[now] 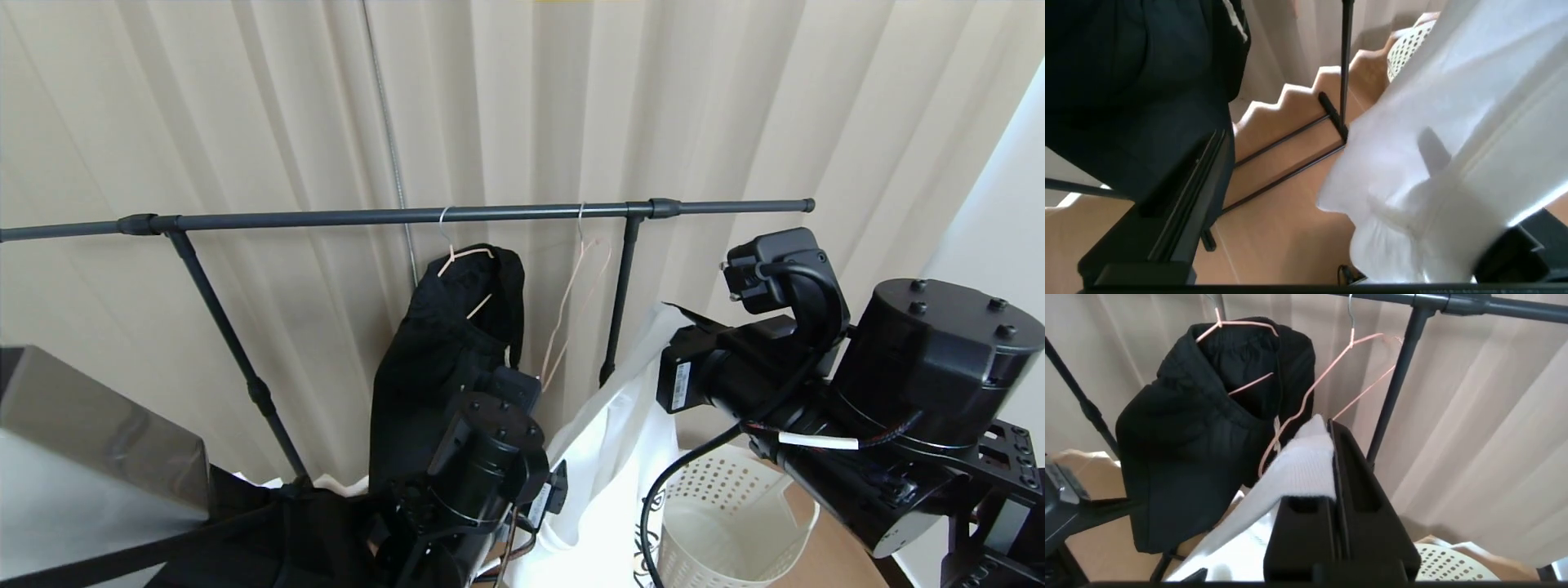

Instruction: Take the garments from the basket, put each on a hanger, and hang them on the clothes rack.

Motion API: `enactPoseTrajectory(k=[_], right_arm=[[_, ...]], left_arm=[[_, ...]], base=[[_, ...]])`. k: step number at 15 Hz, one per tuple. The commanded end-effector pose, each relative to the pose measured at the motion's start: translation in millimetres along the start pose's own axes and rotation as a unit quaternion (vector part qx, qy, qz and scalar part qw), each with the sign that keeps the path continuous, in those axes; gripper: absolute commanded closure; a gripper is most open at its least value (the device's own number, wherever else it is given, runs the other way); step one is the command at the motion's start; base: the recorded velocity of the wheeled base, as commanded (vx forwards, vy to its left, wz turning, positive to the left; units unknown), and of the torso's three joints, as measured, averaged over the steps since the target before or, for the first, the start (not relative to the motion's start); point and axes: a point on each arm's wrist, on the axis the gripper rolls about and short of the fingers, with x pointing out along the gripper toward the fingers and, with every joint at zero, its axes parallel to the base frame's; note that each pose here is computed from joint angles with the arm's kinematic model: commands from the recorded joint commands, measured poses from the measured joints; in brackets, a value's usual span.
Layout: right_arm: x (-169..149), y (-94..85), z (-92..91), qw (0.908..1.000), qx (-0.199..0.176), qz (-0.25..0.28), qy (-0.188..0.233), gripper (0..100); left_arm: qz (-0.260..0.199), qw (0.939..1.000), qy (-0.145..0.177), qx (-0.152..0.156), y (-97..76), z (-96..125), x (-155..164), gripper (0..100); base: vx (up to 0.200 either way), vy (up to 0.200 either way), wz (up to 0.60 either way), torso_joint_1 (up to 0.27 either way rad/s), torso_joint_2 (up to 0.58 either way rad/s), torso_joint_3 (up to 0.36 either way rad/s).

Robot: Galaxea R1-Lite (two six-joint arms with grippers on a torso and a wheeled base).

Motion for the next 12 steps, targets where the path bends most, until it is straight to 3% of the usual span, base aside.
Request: enactPoseTrajectory(k=[1,6,7,12], right_arm=[[2,-3.7,0.0,1.0,-0.001,-0.008,-0.001,100],[10,-17.8,1.3,0.9993,-0.002,-0.036,-0.003,100],[11,-19.9,1.7,0.9992,-0.003,-0.04,-0.004,100],[9,-30.4,6.0,0.9979,-0.032,-0.055,-0.005,100]], left_arm=[[-0.003,0.9999,0.009,0.007,1.6,-12,-7,0],[-0.001,0.9999,0.011,0.005,11.0,-18,-24,0],[-0.003,1.0,0.003,0.001,12.3,-15,-28,100],[0.001,0.9979,-0.062,-0.014,29.1,19,-53,100]], base=[[0.0,0.0,0.0,0.0,0.0,0.0],[0.0,0.0,0.0,0.0,0.0,0.0],[0.0,0.0,0.0,0.0,0.0,0.0],[0.0,0.0,0.0,0.0,0.0,0.0]])
